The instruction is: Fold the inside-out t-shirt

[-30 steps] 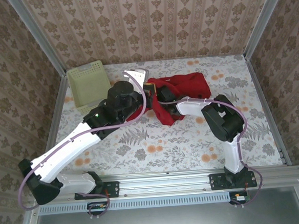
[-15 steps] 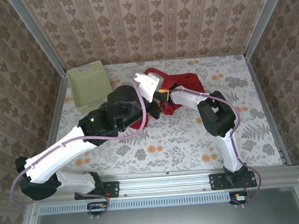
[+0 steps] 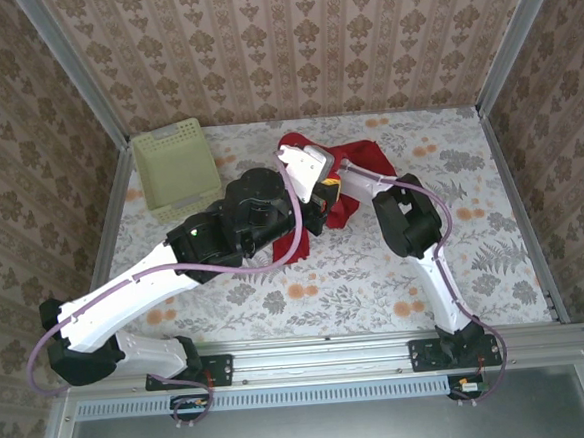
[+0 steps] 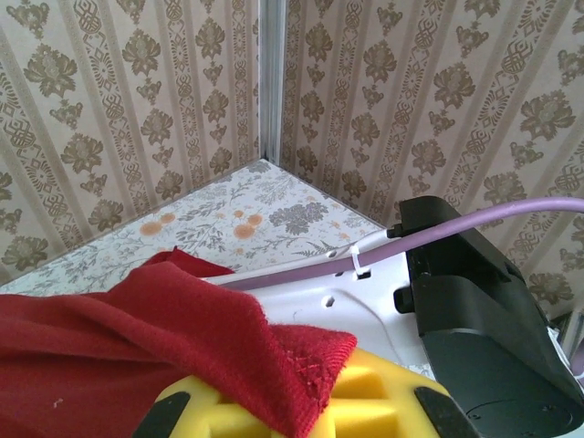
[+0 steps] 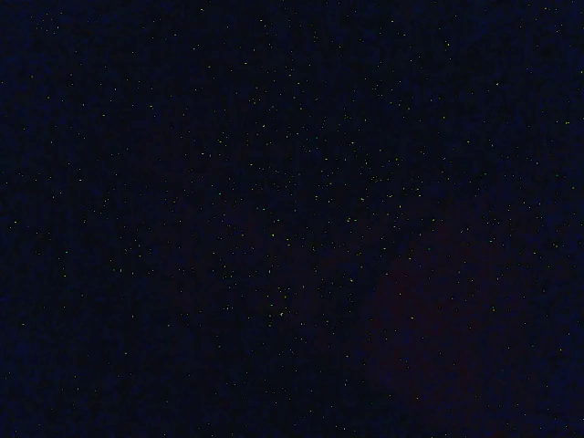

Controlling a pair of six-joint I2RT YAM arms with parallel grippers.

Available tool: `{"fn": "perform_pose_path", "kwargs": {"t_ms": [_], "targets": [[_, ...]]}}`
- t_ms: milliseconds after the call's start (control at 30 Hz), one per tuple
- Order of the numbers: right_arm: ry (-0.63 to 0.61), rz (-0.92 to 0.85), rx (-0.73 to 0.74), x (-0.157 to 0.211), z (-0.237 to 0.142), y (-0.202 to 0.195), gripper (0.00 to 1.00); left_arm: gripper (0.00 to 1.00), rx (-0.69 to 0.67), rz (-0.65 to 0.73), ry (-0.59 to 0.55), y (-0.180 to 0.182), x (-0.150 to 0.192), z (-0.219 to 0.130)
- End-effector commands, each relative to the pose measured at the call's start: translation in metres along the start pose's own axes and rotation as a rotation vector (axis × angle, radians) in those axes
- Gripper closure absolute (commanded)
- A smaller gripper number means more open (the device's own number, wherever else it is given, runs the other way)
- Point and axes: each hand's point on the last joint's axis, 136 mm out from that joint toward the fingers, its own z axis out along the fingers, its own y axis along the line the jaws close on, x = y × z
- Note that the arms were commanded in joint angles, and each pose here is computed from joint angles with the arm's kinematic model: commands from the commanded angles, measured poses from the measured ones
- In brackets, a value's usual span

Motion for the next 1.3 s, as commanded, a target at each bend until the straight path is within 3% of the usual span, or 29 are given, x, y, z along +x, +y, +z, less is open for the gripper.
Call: {"fn": "perform_pose_path", "kwargs": {"t_ms": [0, 133, 233, 400, 500, 633, 833, 967, 1267], "targets": [[0.112, -0.097, 0.124, 0.031, 0.022, -0.014, 0.00, 1.00, 0.033, -0.005, -0.128, -0.008, -0.042, -0.019], [0.127, -0.142, 0.154, 0.034, 0.028, -0.011, 0.03, 1.00, 0.001, -0.012, -0.149, 0.001, -0.048, -0.027], [0.135, -0.147, 0.144, 0.036, 0.032, -0.008, 0.12, 1.00, -0.045, -0.028, -0.149, 0.016, -0.047, -0.032], [0.074, -0.116, 0.017, 0.034, 0.018, 0.003, 0.41, 1.00, -0.172, -0.100, -0.101, 0.063, -0.032, -0.033], [0.013, -0.079, -0.102, 0.035, 0.001, 0.010, 0.68, 1.00, -0.252, -0.149, -0.055, 0.094, -0.017, -0.033], [-0.063, -0.074, -0.201, 0.041, -0.024, 0.018, 0.84, 1.00, -0.349, -0.243, -0.012, 0.140, 0.008, -0.039], [-0.158, -0.041, -0.317, 0.059, -0.060, 0.019, 0.98, 1.00, -0.475, -0.354, 0.046, 0.201, 0.036, -0.043], [-0.212, -0.021, -0.401, 0.072, -0.081, 0.019, 1.00, 1.00, -0.576, -0.404, 0.117, 0.239, 0.061, -0.039], [-0.397, -0.025, -0.629, 0.086, -0.153, 0.023, 1.00, 1.00, -0.721, -0.503, 0.440, 0.288, 0.159, 0.008]]}}
